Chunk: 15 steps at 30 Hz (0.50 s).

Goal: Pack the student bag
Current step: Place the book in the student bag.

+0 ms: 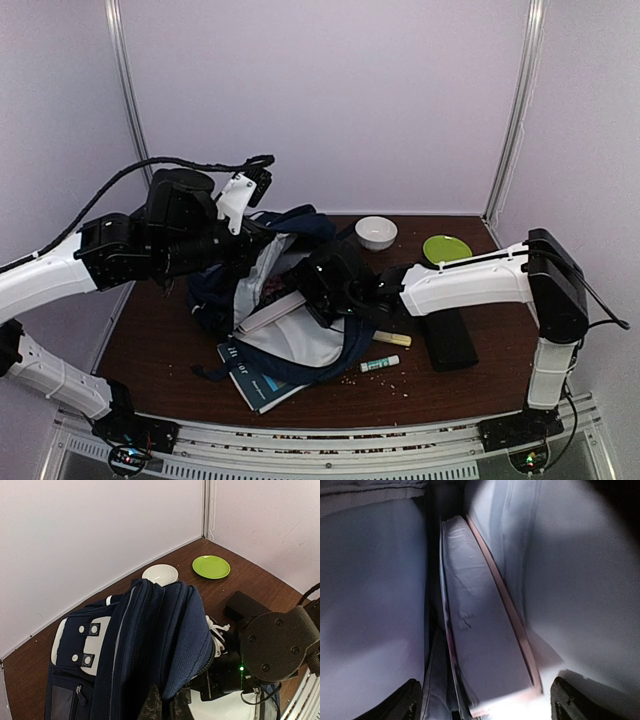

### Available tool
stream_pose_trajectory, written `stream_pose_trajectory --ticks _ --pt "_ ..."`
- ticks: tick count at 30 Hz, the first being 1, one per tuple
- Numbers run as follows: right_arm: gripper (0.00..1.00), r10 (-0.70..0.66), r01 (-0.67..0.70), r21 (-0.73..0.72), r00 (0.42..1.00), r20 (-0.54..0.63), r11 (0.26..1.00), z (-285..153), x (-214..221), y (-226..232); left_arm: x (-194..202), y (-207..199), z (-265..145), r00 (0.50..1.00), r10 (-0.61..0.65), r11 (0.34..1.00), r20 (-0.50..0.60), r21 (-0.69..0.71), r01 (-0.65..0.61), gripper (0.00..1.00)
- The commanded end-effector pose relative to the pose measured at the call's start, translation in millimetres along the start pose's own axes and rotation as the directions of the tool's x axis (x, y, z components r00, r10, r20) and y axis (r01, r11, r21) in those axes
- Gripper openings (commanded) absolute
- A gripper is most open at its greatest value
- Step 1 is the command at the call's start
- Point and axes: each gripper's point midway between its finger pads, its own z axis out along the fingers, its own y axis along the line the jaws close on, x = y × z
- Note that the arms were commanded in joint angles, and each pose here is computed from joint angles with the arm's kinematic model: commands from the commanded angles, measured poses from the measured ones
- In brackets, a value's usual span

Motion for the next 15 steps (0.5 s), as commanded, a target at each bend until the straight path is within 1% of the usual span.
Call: stream_pose_trajectory --ticks 1,4,6,11,15 --pt "0.85 0.028 -0.028 0.012 0.999 0.041 1.000 12 -9 -2 -93 -12 -32 0.948 -0.131 0.989 0.291 0.103 0.105 0.00" --pt "0.76 0.058 -0.057 -0.043 0.998 0.022 0.997 21 -4 6 -96 -18 -33 0.945 -0.137 0.987 0.296 0.127 0.103 0.00" --pt "0.69 0.058 -0.058 -0.062 0.998 0.003 0.996 25 0 12 -97 -21 -34 0.946 -0.131 0.987 0.297 0.128 0.096 0.00" --pt "0.45 -0.002 0.004 -0.108 1.000 0.014 0.994 12 -7 27 -90 -15 -33 0.953 -0.113 0.992 0.283 0.094 0.090 0.00" --pt "0.29 -0.043 0.044 -0.123 0.999 0.011 0.991 3 -21 28 -83 -14 -37 0.954 -0.117 0.991 0.275 0.099 0.093 0.00"
